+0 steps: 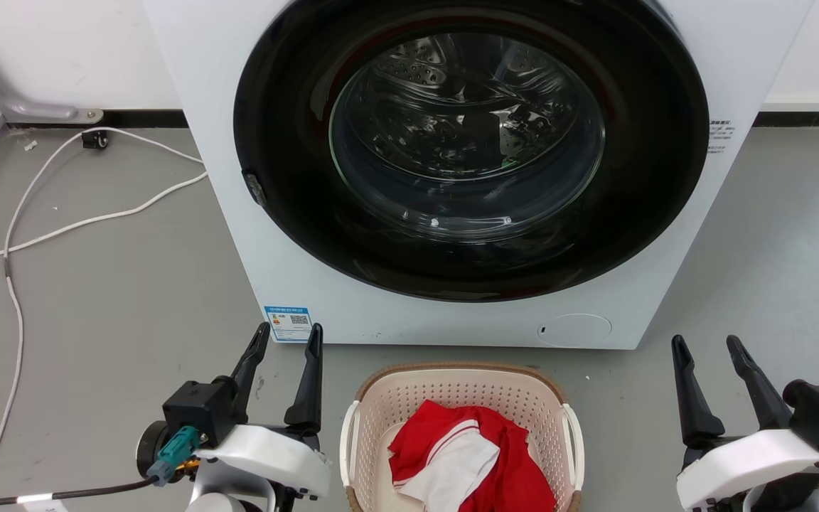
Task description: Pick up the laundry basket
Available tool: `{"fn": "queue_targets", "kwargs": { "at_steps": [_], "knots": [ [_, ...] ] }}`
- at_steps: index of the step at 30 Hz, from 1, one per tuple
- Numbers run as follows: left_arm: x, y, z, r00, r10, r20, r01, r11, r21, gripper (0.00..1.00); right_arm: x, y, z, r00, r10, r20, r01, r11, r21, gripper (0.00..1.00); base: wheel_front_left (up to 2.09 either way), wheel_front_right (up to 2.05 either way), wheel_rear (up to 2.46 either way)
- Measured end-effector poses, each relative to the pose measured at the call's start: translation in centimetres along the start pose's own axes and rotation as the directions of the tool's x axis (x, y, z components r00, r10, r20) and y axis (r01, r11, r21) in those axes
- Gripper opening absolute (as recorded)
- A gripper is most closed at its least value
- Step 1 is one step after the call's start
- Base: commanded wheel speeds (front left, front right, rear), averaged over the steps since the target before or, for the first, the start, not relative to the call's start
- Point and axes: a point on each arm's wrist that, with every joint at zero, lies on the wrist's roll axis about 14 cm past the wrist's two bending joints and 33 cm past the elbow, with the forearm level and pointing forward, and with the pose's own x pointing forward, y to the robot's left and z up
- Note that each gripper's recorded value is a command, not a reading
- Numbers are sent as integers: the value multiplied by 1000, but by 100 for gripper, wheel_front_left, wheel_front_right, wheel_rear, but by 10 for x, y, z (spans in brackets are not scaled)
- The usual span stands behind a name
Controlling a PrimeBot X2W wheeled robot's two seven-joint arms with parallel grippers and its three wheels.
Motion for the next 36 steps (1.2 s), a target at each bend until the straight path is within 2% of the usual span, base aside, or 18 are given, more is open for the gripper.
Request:
{"fn": "queue_targets", "kwargs": {
  "at_steps": [12, 28, 36],
  "knots": [
    [-2, -5, -2, 1000, -24, 2, 24, 994, 108, 100, -3, 1, 0, 1000, 3, -2, -3, 995, -100, 100, 0, 0, 0],
    [-4, -7, -6, 999, -36, 4, 35, 988, 152, 100, -4, 6, 0, 1000, 19, -1, -19, 982, -190, 100, 0, 0, 0],
    [-5, -5, -6, 999, -34, 6, 32, 985, 168, 100, -4, 8, 1, 1000, 26, 2, -25, 980, -197, 100, 0, 0, 0]
  ]
}}
